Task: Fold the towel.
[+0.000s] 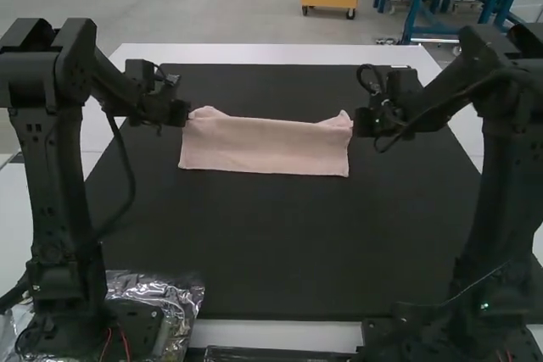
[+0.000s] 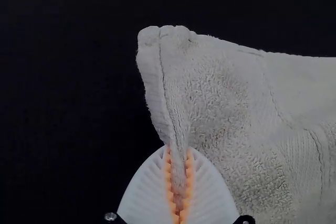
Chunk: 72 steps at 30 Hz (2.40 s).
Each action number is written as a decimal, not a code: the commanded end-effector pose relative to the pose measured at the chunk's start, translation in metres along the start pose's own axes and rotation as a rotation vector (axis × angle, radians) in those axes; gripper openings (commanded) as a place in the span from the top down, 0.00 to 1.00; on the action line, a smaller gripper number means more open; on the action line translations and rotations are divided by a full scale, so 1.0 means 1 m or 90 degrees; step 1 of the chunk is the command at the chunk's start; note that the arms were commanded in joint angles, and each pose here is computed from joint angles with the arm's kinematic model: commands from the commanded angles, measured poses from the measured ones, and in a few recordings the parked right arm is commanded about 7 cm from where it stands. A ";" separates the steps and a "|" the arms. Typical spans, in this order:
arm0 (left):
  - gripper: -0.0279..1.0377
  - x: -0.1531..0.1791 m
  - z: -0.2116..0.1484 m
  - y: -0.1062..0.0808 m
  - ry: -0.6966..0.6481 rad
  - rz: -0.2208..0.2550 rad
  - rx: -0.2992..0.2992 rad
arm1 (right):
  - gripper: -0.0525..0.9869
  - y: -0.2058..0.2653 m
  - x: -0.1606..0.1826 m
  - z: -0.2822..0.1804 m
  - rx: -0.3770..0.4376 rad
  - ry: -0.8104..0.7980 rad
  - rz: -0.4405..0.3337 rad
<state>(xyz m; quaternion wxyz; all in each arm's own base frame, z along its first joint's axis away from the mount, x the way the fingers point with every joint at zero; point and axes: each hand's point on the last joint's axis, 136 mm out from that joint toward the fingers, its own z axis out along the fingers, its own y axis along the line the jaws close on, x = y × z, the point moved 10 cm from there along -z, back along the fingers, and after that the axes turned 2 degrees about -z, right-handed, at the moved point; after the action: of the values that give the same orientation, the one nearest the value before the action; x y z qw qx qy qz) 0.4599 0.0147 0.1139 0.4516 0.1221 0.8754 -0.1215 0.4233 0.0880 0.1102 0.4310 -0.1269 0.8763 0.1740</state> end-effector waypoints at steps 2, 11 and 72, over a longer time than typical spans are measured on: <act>0.95 0.000 -0.024 0.009 -0.012 0.016 -0.022 | 0.98 -0.003 -0.011 -0.019 0.010 -0.030 0.003; 0.95 0.030 -0.050 -0.004 0.000 0.009 -0.024 | 0.98 0.001 0.016 -0.029 -0.007 0.006 0.014; 0.06 0.026 -0.094 -0.007 -0.107 -0.090 -0.023 | 0.97 0.048 0.121 0.028 -0.116 0.194 -0.049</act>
<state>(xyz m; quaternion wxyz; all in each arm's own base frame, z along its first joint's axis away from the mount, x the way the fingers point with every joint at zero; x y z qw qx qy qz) 0.3682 0.0387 0.1285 0.4931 0.0392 0.8564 -0.1480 0.3769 0.1047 0.0468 0.3692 -0.1647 0.9007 0.1593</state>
